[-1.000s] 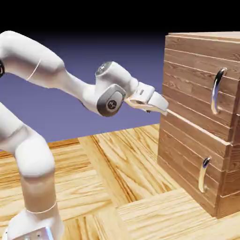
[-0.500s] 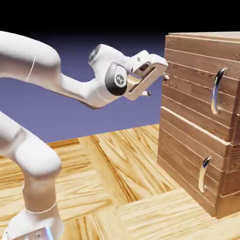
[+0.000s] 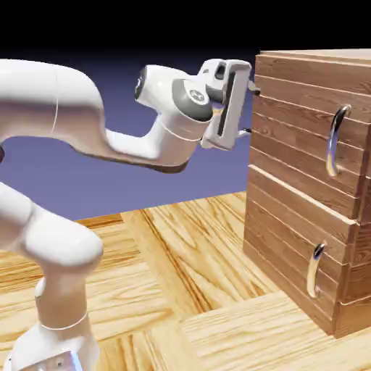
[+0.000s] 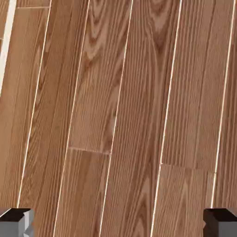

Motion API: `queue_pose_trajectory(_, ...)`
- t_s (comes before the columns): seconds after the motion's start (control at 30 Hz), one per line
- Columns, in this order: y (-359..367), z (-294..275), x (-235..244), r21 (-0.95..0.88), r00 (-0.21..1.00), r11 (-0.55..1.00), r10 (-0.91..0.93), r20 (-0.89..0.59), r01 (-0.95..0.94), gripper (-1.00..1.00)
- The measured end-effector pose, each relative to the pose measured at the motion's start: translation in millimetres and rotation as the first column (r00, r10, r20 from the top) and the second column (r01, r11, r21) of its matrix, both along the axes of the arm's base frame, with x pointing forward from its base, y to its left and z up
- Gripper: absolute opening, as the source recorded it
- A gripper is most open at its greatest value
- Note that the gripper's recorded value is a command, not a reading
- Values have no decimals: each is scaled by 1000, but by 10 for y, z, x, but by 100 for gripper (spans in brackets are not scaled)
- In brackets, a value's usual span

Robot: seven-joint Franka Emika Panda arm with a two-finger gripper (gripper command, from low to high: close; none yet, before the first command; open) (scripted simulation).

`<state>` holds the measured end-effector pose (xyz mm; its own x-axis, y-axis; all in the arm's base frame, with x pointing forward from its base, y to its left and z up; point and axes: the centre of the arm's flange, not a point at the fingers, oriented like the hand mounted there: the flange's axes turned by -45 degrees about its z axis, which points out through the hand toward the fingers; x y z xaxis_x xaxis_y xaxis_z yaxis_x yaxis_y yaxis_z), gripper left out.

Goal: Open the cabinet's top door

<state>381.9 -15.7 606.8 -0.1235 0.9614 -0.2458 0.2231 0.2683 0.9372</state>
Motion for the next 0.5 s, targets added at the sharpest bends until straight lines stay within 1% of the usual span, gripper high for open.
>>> queue_pose_trajectory(0.23,-276,-34,79,-300,993,953,73,88,-43,0)
queue_pose_trajectory(0.5,-638,-208,250,-611,978,791,152,144,-33,0)
